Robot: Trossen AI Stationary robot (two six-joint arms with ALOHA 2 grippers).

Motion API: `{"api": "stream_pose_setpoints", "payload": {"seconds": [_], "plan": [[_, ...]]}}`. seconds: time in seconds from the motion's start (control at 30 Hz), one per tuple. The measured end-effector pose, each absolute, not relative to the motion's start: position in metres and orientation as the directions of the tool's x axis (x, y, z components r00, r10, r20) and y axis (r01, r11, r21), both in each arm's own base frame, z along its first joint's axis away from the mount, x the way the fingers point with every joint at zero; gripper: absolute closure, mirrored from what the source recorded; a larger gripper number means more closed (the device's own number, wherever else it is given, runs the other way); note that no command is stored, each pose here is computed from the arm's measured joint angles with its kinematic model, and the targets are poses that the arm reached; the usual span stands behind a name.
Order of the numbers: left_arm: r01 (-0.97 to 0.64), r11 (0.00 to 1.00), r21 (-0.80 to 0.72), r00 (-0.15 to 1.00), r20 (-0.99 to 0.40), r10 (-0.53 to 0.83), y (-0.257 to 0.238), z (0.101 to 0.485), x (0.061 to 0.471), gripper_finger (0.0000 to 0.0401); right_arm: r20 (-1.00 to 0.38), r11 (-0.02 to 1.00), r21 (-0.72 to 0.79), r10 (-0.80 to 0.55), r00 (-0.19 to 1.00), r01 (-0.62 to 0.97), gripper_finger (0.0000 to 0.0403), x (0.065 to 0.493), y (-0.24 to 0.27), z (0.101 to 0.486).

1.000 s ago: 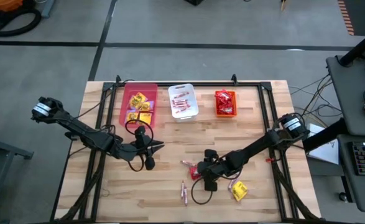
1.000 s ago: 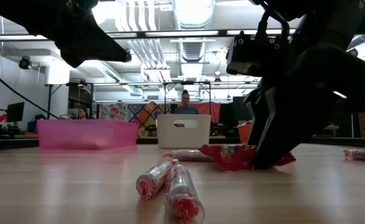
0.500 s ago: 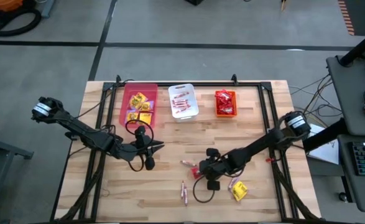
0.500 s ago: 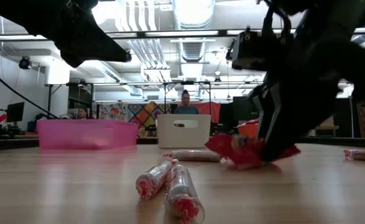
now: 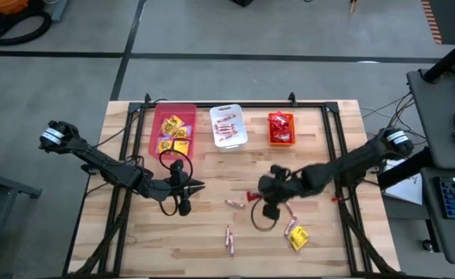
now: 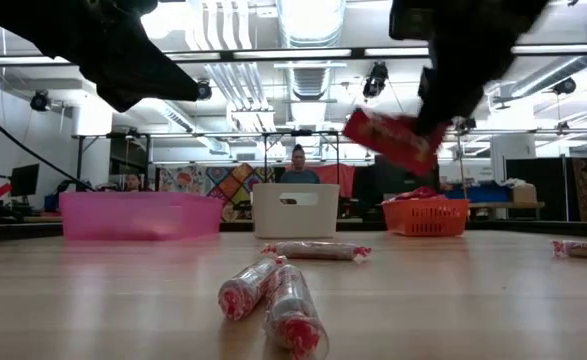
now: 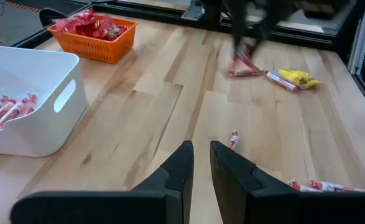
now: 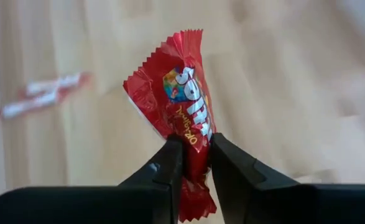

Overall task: Sort candy
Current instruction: Put the red candy into the orange bin

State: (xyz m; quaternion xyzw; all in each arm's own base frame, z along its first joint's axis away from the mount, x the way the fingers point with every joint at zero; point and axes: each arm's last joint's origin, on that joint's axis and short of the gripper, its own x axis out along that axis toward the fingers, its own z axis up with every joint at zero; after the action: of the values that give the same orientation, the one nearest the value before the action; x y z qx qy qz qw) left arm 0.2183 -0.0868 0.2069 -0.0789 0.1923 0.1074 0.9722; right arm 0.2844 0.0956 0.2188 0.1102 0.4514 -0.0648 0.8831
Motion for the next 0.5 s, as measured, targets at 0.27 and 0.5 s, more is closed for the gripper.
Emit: {"api": "stream_pose_setpoints", "payload": {"seconds": [0.27, 0.5], "plan": [[-0.239, 0.965, -0.112, 0.903, -0.391, 0.178, -0.087, 0.207, 0.218, 0.0362, -0.806, 0.921, 0.052, -0.19, 0.561, 0.386, 0.0337, 0.263, 0.024, 0.254], [-0.238, 0.965, -0.108, 0.903, -0.391, 0.179, -0.087, 0.207, 0.218, 0.0362, -0.832, 0.736, -0.083, -0.422, 0.359, 0.672, 0.0337, 0.239, -0.074, 0.256]]}}
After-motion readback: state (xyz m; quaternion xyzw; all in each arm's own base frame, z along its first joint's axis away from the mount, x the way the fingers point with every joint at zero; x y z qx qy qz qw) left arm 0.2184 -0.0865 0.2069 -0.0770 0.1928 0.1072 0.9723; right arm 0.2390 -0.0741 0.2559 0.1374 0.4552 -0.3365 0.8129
